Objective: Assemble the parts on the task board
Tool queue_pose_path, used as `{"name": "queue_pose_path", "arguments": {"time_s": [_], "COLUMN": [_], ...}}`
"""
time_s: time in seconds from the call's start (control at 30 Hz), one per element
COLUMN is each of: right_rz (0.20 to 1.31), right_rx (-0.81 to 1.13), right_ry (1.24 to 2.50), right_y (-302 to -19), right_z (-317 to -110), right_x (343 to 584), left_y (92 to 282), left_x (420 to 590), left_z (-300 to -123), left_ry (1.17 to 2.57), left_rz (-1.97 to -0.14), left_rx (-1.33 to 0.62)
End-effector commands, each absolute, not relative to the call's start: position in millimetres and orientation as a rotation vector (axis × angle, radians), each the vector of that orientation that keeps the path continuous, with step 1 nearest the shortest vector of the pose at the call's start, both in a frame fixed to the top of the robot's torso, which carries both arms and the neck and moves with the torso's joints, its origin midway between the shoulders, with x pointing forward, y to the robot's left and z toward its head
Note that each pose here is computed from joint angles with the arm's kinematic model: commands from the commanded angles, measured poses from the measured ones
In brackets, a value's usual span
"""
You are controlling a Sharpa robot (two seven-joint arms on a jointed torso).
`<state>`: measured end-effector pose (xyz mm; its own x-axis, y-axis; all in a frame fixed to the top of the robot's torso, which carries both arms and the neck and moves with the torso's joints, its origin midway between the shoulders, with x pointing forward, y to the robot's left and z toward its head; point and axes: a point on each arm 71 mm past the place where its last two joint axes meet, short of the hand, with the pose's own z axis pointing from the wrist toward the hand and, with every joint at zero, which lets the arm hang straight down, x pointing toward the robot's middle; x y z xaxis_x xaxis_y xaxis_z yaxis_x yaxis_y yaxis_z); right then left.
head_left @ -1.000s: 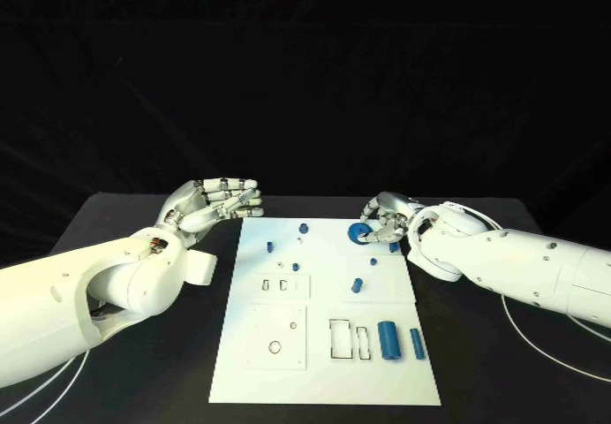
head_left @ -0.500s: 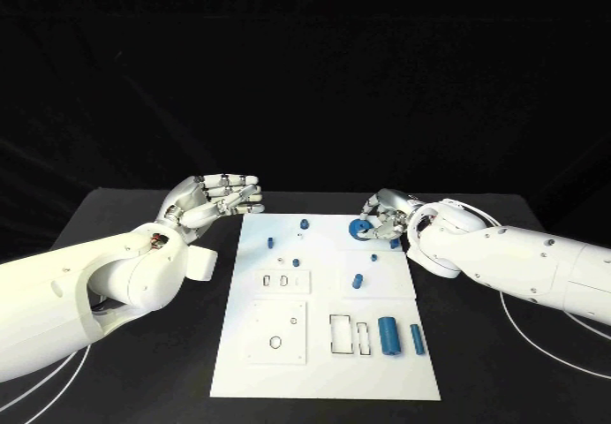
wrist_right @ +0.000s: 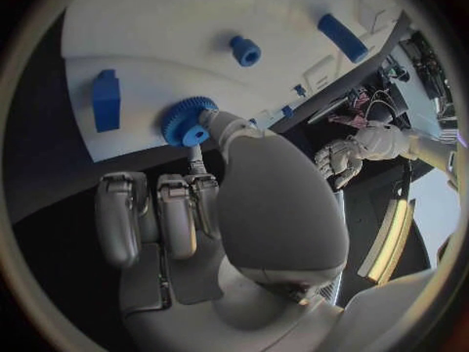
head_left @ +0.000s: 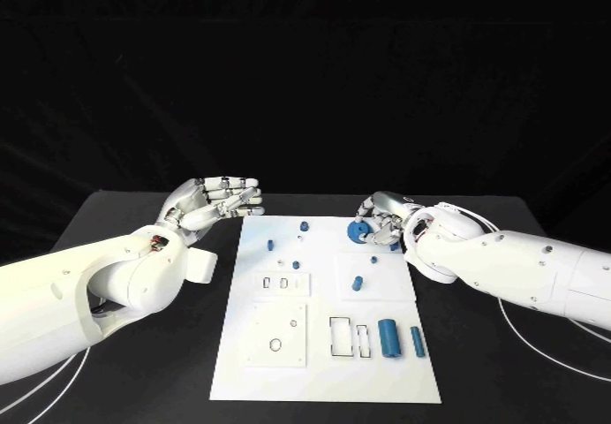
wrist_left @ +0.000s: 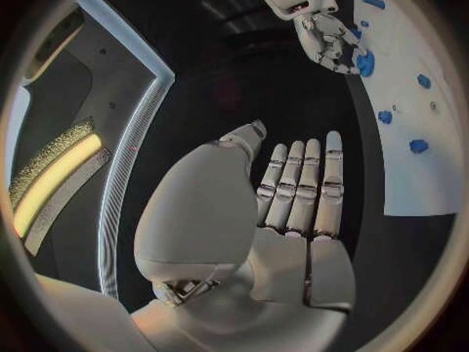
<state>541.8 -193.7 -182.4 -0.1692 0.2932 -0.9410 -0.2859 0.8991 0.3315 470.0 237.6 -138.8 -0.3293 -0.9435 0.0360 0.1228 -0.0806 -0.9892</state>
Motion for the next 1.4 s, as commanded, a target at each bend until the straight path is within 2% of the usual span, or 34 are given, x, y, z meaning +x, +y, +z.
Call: {"name": "queue_pose_path", "arguments": {"time_s": [0.03,0.33,0.63,0.97,1.4], "right_rz": [0.522,0.594,0.647,0.67,0.654], "right_rx": [-0.097,-0.188,-0.244,-0.267,-0.276], "right_ry": [1.574,1.457,1.417,1.434,1.478], "right_y": [-184.1,-152.1,-112.5,-81.0,-70.6], "right_z": [-177.8,-165.5,-161.9,-173.8,-189.0], "right_x": [535.6,517.6,511.3,513.8,520.4], "left_y": [235.4,233.1,229.9,224.2,222.5], "left_x": [469.8,470.0,470.1,470.5,471.5], "left_z": [-137.5,-137.8,-138.0,-138.2,-138.6], "left_ry": [1.319,1.324,1.331,1.338,1.34], "left_rz": [-1.578,-1.582,-1.588,-1.599,-1.601], "left_rx": [-0.962,-0.962,-0.962,-0.959,-0.959]}}
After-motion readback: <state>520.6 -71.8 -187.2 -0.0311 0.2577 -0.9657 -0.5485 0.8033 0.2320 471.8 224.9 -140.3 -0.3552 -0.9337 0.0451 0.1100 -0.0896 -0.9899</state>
